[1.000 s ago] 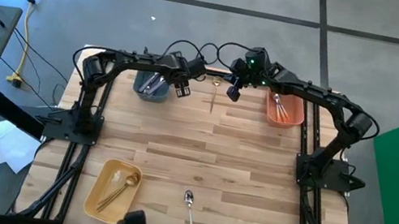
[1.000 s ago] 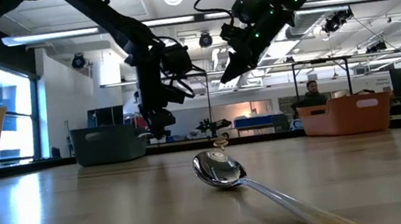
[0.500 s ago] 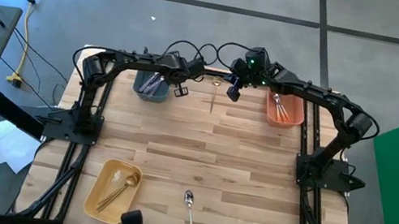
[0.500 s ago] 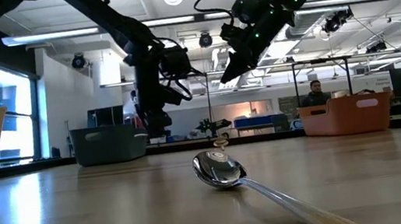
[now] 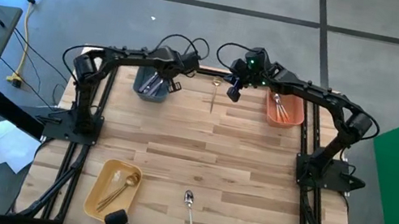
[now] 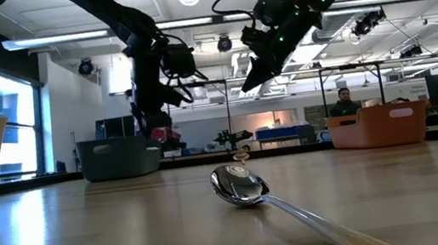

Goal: Sort silverware by color (type)
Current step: Put the gold spoon into the yellow bin

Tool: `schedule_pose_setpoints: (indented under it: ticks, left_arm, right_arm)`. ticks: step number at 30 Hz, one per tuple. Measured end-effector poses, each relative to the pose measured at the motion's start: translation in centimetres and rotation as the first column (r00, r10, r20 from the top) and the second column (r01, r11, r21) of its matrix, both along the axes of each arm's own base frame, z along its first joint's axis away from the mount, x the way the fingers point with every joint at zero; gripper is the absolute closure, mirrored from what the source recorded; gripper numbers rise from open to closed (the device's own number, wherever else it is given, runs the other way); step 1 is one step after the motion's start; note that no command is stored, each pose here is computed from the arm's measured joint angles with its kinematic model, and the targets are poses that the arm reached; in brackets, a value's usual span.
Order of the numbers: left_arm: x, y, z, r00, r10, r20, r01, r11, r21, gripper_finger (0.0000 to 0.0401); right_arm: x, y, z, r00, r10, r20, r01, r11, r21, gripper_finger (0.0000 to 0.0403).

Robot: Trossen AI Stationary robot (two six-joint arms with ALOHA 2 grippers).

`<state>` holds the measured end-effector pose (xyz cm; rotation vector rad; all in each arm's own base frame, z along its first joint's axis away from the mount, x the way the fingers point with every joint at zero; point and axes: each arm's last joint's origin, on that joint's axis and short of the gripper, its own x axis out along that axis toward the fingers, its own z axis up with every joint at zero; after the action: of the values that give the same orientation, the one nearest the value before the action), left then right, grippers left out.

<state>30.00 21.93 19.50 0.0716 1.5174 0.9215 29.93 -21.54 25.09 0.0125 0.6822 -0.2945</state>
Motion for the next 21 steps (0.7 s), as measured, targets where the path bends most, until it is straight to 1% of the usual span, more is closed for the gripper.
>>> schedule_pose_setpoints:
  ticks: [2, 5, 8, 13, 16, 21]
  left_arm:
    - [-0.5, -0.1, 0.6, 0.998, 0.019, 0.059, -0.014, 0.996, -0.083, 0.0401]
    - [-0.8, -0.3, 1.1, 0.981, 0.024, 0.192, 0.016, 0.979, -0.201, 0.0401]
    - [-1.1, -0.2, 0.4, 0.975, 0.035, 0.22, 0.021, 0.968, -0.25, 0.0401]
    - [-2.4, 0.6, -1.3, 0.97, 0.092, 0.227, -0.03, 0.964, -0.264, 0.0401]
    - [-2.9, 1.0, -1.8, 0.965, 0.124, 0.23, -0.06, 0.963, -0.264, 0.0401]
    - [-3.3, 1.5, -1.9, 0.966, 0.136, 0.219, -0.086, 0.971, -0.221, 0.0401]
  right_arm:
    - [0.0, 0.0, 0.0, 1.0, 0.0, -0.005, 0.0, 1.0, 0.003, 0.0401]
    - [0.0, 0.0, -0.1, 1.0, 0.001, -0.007, -0.001, 1.0, 0.003, 0.0401]
    - [0.0, 0.0, -0.1, 1.0, 0.011, -0.011, -0.011, 1.0, -0.009, 0.0401]
    - [-0.1, 0.0, 0.0, 1.0, 0.011, -0.011, -0.011, 1.0, -0.009, 0.0401]
    - [-0.1, 0.0, 0.0, 1.0, 0.012, -0.011, -0.012, 1.0, -0.009, 0.0401]
    - [-0.1, 0.0, 0.0, 1.0, 0.011, -0.011, -0.011, 1.0, -0.009, 0.0401]
